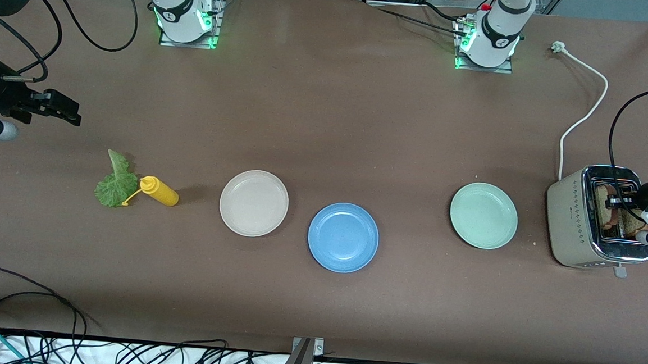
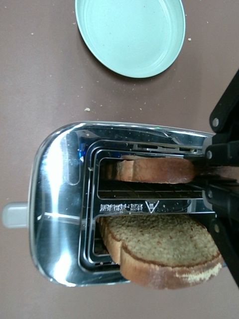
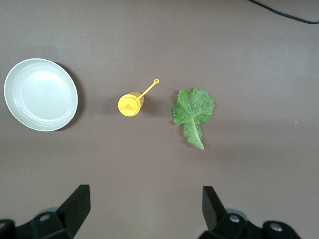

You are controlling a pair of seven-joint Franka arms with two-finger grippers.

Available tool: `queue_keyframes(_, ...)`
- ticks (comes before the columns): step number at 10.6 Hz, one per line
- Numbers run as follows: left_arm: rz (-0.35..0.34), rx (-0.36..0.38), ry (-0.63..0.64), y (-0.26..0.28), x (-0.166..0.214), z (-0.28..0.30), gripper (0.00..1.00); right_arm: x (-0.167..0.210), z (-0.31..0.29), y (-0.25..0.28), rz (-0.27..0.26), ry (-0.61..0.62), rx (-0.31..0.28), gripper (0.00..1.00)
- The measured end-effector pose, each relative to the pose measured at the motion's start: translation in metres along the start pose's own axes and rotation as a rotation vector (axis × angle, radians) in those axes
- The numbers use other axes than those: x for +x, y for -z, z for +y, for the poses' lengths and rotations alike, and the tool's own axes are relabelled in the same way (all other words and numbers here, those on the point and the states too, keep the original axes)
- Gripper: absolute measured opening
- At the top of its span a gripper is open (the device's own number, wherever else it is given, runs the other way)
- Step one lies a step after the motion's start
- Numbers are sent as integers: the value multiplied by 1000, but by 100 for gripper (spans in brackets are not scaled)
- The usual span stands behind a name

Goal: Make sandwich in blue plate with both arms
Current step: 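Lower the left gripper onto the bread slice in the toaster and grasp, then lift the bread slice out of the toaster with the left gripper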

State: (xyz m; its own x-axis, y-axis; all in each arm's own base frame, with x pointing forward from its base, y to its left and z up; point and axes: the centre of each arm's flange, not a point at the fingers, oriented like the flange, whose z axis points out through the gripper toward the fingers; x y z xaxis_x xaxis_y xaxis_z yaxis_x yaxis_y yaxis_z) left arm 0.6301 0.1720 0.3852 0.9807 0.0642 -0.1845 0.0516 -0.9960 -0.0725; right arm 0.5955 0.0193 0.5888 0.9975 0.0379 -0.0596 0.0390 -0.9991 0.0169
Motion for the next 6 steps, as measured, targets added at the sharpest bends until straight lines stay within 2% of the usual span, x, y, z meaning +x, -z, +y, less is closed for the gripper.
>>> queue_keyframes(3, 34, 15, -25, 38, -10, -8, 11, 0, 0, 0, 0, -1, 0, 100)
queue_keyframes(6, 81, 47, -62, 100, -41, -10, 8, 0, 0, -1, -1, -1, -1, 100)
